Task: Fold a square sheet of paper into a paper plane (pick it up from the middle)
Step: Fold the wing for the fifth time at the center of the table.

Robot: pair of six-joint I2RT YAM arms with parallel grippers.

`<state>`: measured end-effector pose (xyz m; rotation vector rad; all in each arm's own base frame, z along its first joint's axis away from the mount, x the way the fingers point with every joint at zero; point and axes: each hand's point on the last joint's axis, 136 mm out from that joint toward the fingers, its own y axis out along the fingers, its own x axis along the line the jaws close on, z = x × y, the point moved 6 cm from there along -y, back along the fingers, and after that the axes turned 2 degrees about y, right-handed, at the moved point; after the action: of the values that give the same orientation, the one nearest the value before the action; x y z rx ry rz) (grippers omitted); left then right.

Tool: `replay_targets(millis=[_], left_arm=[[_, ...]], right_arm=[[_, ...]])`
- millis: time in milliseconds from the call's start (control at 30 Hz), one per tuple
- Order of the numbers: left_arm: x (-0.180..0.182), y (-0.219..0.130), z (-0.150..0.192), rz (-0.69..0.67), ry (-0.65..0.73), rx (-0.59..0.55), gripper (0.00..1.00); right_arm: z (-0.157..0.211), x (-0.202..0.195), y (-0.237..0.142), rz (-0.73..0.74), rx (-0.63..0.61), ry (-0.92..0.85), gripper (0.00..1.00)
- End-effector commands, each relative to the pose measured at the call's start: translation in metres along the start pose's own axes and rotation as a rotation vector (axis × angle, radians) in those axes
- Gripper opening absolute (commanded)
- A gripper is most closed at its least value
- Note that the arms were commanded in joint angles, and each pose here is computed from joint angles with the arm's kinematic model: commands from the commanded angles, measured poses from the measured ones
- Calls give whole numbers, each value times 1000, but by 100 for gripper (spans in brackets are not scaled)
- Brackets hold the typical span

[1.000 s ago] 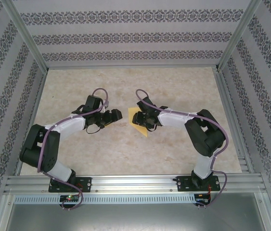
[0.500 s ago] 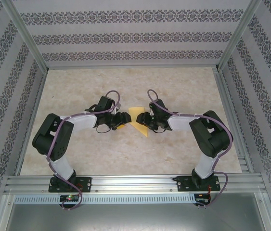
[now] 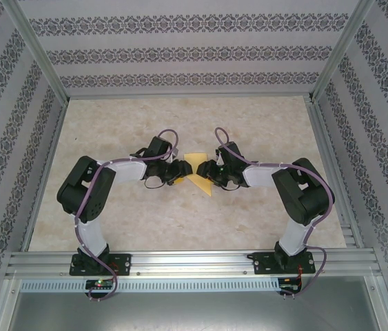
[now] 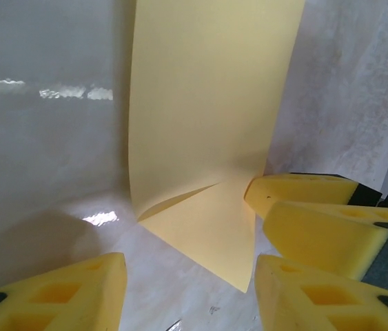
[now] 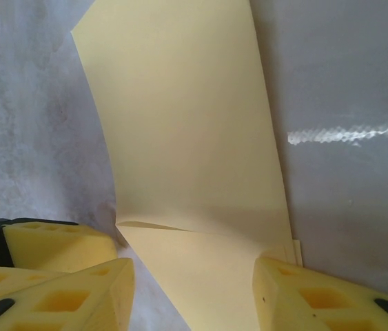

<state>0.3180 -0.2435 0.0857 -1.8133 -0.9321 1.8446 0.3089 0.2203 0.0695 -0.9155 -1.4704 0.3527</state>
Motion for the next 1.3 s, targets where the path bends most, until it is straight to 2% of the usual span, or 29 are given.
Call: replay_targets(millis=[0, 633, 700, 833, 1033, 1267], left_arm=[[-10, 5, -4, 10, 6, 0, 52], [-4, 11, -8, -50, -3, -6, 60], [-7, 14, -8, -14, -6, 7, 55], [-8, 22, -10, 22, -22, 25, 37], [-10, 25, -11, 31, -21, 25, 25], [-11, 26, -15, 49, -25, 5, 7]], right_arm=[[14, -45, 7, 155, 43, 70, 50], [16, -46, 9, 151, 50, 72, 50], [16, -46, 9, 149, 51, 67, 50], [16, -45, 9, 144, 52, 64, 48], [16, -44, 9, 137, 58, 44, 44], [6, -22, 0, 65, 35, -151, 41]])
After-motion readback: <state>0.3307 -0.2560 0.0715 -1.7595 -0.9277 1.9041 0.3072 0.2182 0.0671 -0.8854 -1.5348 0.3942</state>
